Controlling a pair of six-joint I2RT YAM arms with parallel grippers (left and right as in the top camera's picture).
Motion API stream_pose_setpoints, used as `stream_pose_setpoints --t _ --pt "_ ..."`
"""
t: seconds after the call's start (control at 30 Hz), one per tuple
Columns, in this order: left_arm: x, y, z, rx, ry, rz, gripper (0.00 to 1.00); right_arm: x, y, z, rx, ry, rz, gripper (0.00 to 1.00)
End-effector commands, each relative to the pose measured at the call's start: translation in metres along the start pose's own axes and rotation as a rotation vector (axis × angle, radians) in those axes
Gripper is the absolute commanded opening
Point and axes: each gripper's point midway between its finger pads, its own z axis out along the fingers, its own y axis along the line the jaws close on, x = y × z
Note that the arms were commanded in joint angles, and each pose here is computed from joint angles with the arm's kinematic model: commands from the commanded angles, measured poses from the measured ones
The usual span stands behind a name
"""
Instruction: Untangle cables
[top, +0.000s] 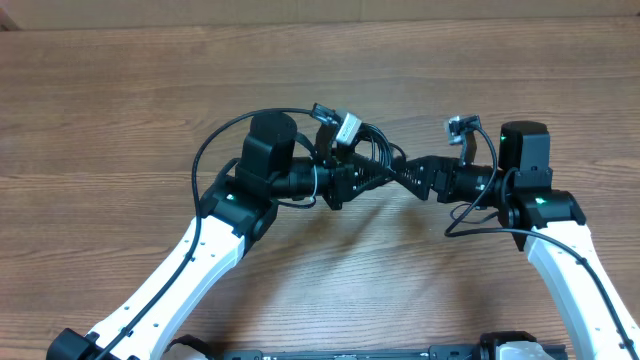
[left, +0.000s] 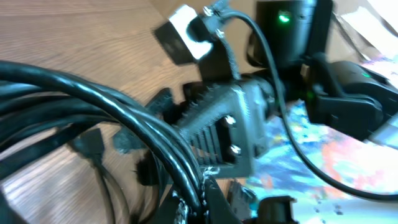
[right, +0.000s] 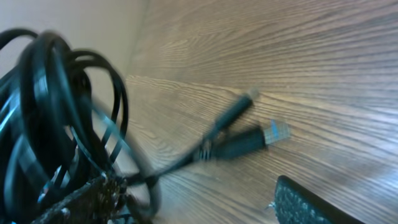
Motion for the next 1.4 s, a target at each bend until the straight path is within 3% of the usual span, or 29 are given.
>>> stream_pose_setpoints --t 0.0,0.13,0.17,0.23,0.27,0.3,0.33,0.53,0.7,0.8,0.9,1.0,1.1,1.13,1.2,1.27,1.3,1.37 --pt "0.002 -0.027 -0.002 0.106 0.034 0.050 0.04 -0.007 0.023 -0.002 -0.098 0.003 -0.040 0.79" --pt "0.007 -0.024 -0.002 0.092 0.050 0.058 0.04 -0.009 0.037 -0.004 -0.176 0.005 -0.081 0.79" --pt "0.008 -0.021 -0.002 0.082 0.052 0.058 0.04 -0.010 0.038 -0.004 -0.178 0.001 -0.089 0.74" --pt "0.007 -0.019 -0.001 0.067 0.045 0.057 0.04 -0.010 0.037 -0.004 -0.173 -0.002 -0.090 0.56" --pt "0.006 -0.017 -0.001 0.058 0.040 0.058 0.04 -0.011 0.035 -0.004 -0.163 -0.005 -0.089 0.37" --pt "0.003 -0.012 -0.002 0.031 0.027 0.068 0.04 -0.013 0.027 -0.002 -0.114 -0.018 -0.080 0.11" --pt "0.000 -0.007 -0.004 0.014 0.015 0.078 0.04 -0.015 0.013 -0.001 -0.035 -0.033 -0.060 0.04" --pt "-0.002 0.030 -0.028 -0.095 0.005 0.018 0.04 -0.008 -0.069 -0.018 0.433 -0.071 0.051 0.05" --pt "0.014 0.057 -0.048 -0.176 0.053 -0.026 0.04 -0.008 -0.074 -0.020 0.463 -0.075 0.054 0.05" --pt "0.018 0.086 -0.067 -0.306 0.044 -0.086 0.04 -0.010 -0.082 -0.024 0.515 -0.087 0.055 0.04" --pt "0.014 0.131 -0.104 -0.527 -0.008 -0.145 0.04 -0.010 -0.086 -0.027 0.542 -0.094 0.055 0.05" --pt "0.005 0.157 -0.135 -0.642 -0.076 -0.182 0.04 -0.011 -0.086 -0.026 0.540 -0.097 0.052 0.09" --pt "0.004 0.160 -0.143 -0.648 -0.110 -0.246 0.04 -0.012 -0.085 -0.026 0.538 -0.100 0.050 0.13" --pt "0.004 0.158 -0.140 -0.631 -0.108 -0.251 0.04 -0.013 -0.085 -0.026 0.534 -0.100 0.049 0.24" --pt "0.006 0.145 -0.127 -0.560 -0.081 -0.236 0.04 -0.013 -0.080 -0.023 0.502 -0.097 0.045 0.59" --pt "0.009 0.138 -0.118 -0.528 -0.053 -0.210 0.04 -0.012 -0.072 -0.019 0.455 -0.089 0.041 0.79" --pt "0.010 0.136 -0.115 -0.524 -0.044 -0.197 0.04 -0.012 -0.067 -0.017 0.422 -0.084 0.039 0.86" --pt "0.014 0.138 -0.112 -0.550 -0.023 -0.184 0.04 -0.011 -0.062 -0.015 0.393 -0.076 0.039 0.88"
